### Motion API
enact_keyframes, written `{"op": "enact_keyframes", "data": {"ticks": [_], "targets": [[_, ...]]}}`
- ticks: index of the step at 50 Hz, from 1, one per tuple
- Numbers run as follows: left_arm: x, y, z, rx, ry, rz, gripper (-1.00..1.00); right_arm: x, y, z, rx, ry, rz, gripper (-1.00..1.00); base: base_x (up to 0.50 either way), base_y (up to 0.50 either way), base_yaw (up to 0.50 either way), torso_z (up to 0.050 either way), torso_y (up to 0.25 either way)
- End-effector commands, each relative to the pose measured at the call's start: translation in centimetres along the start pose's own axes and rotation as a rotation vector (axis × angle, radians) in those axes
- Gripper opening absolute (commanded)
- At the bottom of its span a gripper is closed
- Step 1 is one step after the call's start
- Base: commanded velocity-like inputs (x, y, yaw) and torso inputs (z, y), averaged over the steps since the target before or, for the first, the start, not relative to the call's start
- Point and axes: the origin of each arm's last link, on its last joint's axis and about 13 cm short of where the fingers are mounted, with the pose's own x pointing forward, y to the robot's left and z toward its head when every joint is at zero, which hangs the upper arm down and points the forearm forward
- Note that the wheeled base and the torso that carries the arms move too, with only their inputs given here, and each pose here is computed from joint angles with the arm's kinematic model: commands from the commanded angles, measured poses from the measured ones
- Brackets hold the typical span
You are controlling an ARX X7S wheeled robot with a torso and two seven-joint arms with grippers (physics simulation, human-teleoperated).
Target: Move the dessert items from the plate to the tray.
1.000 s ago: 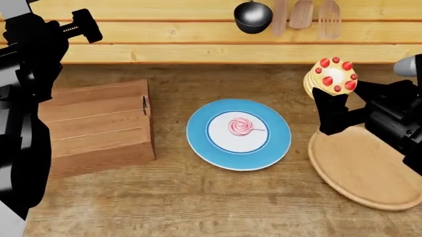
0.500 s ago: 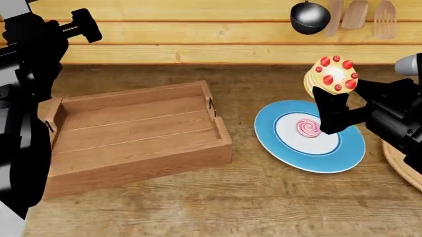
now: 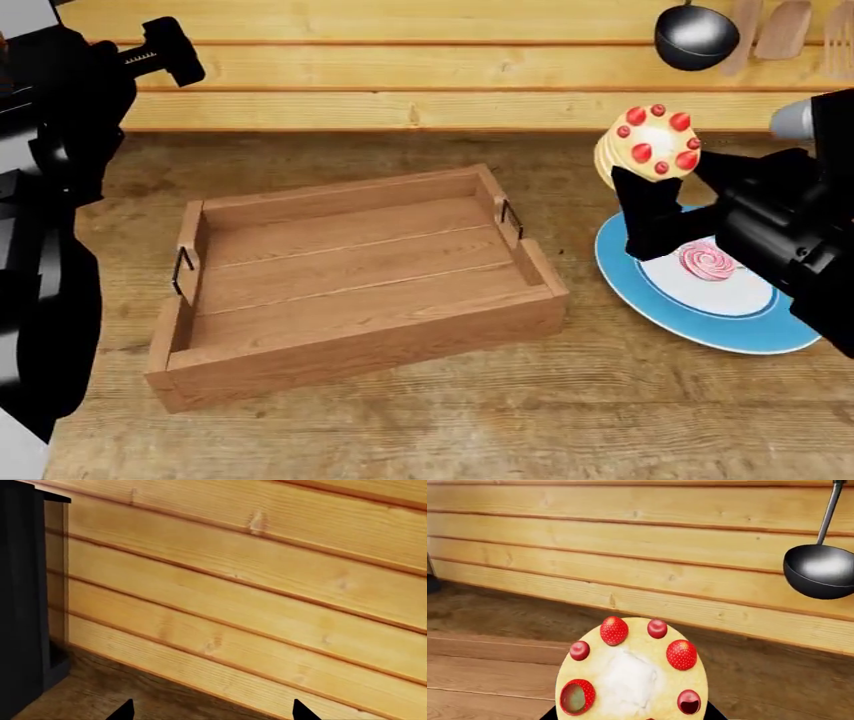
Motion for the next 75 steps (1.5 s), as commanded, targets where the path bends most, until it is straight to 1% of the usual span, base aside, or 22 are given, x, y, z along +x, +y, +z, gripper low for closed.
{"op": "enact_keyframes", "data": {"ticks": [1, 3, 4, 5, 7, 9, 12, 16, 19, 23, 29, 39, 48, 49, 56, 63, 65, 68, 70, 75], "targets": [[0.0, -0.1, 0.0, 0.001, 0.003, -0.005, 1.0, 5.2, 3.3, 1.9, -0.085, -0.026, 0.133, -1.0, 0.0, 0.0, 0.0, 0.0, 0.0], [0.0, -0.1, -0.1, 0.006, 0.003, -0.006, 1.0, 7.0, 4.6, 1.9, -0.103, -0.012, 0.186, -1.0, 0.0, 0.0, 0.0, 0.0, 0.0], [0.0, -0.1, -0.1, 0.006, 0.002, -0.008, 1.0, 9.8, 6.9, 1.7, -0.104, 0.008, 0.265, -1.0, 0.0, 0.0, 0.0, 0.0, 0.0], [0.0, -0.1, -0.1, 0.006, 0.0, -0.009, 1.0, 11.8, 8.6, 1.5, -0.106, 0.022, 0.324, -1.0, 0.0, 0.0, 0.0, 0.0, 0.0], [0.0, -0.1, -0.1, 0.006, -0.001, -0.011, 1.0, 14.1, 10.6, 1.1, -0.109, 0.04, 0.391, -1.0, 0.0, 0.0, 0.0, 0.0, 0.0], [-0.1, -0.1, -0.1, 0.008, -0.001, -0.012, 1.0, 15.6, 11.9, 0.8, -0.107, 0.052, 0.431, -1.0, 0.0, 0.0, 0.0, 0.0, 0.0], [-0.1, -0.1, -0.1, 0.01, -0.001, -0.013, 1.0, 17.3, 13.0, 0.0, -0.103, 0.068, 0.471, -1.0, 0.0, 0.0, 0.0, 0.0, 0.0], [-0.1, -0.1, -0.1, 0.011, -0.002, -0.009, 1.0, 19.6, 14.0, -1.3, -0.08, 0.101, 0.501, -1.0, 0.0, 0.0, 0.0, 0.0, 0.003], [-0.1, -0.1, -0.1, 0.012, -0.002, -0.009, 1.0, 20.4, 14.7, -2.2, -0.069, 0.124, 0.526, -1.0, 0.0, 0.0, 0.0, 0.0, 0.0], [0.0, -0.1, -0.2, 0.015, -0.002, -0.006, 1.0, 20.5, 15.8, -3.1, -0.038, 0.147, 0.575, -1.0, 0.0, 0.0, 0.0, 0.0, 0.0], [0.0, 0.0, -0.1, 0.011, -0.002, 0.003, 1.0, 20.1, 17.1, -4.3, -0.043, 0.176, 0.628, -1.0, 0.0, 0.0, 0.0, 0.0, 0.0], [0.0, -0.1, 0.0, 0.001, -0.007, 0.002, 1.0, 19.9, 17.4, -5.1, -0.065, 0.21, 0.629, -1.0, 0.0, 0.0, 0.0, 0.0, 0.001], [0.0, -0.1, 0.1, -0.005, -0.007, 0.004, 1.0, 19.8, 17.6, -4.9, -0.077, 0.217, 0.633, -1.0, 0.0, 0.0, 0.0, 0.002, 0.0], [0.0, -0.1, 0.1, -0.005, -0.007, 0.003, 1.0, 19.8, 17.6, -4.9, -0.076, 0.217, 0.633, 1.0, 0.0, 0.0, 0.0, 0.0, 0.0], [0.0, -0.1, 0.1, -0.003, -0.009, -0.001, 1.0, 20.2, 17.3, -3.3, -0.041, 0.156, 0.63, 1.0, 0.0, 0.0, 0.0, 0.0, 0.001], [0.0, -0.1, 0.1, 0.0, -0.007, -0.007, 1.0, 20.6, 16.3, 0.5, -0.011, 0.041, 0.632, 1.0, 0.0, 0.0, 0.0, 0.0, 0.0], [0.0, -0.1, 0.0, 0.001, -0.006, -0.008, 1.0, 20.0, 15.6, 1.8, 0.005, 0.01, 0.637, 1.0, 0.0, 0.0, 0.0, 0.0, 0.0], [-0.1, -0.1, 0.0, 0.002, -0.005, -0.011, 1.0, 18.6, 14.3, 3.1, 0.0, -0.013, 0.621, 1.0, 0.0, 0.0, 0.0, 0.0, 0.0], [-0.1, -0.1, 0.0, 0.003, -0.006, -0.012, 1.0, 17.5, 13.0, 4.1, -0.005, -0.025, 0.586, 1.0, 0.0, 0.0, 0.0, 0.0, 0.0], [-0.1, -0.1, 0.0, 0.001, -0.004, -0.013, 1.0, 12.9, 9.5, 5.6, -0.049, 0.014, 0.532, 1.0, 0.0, 0.0, 0.0, 0.0, 0.0]]}}
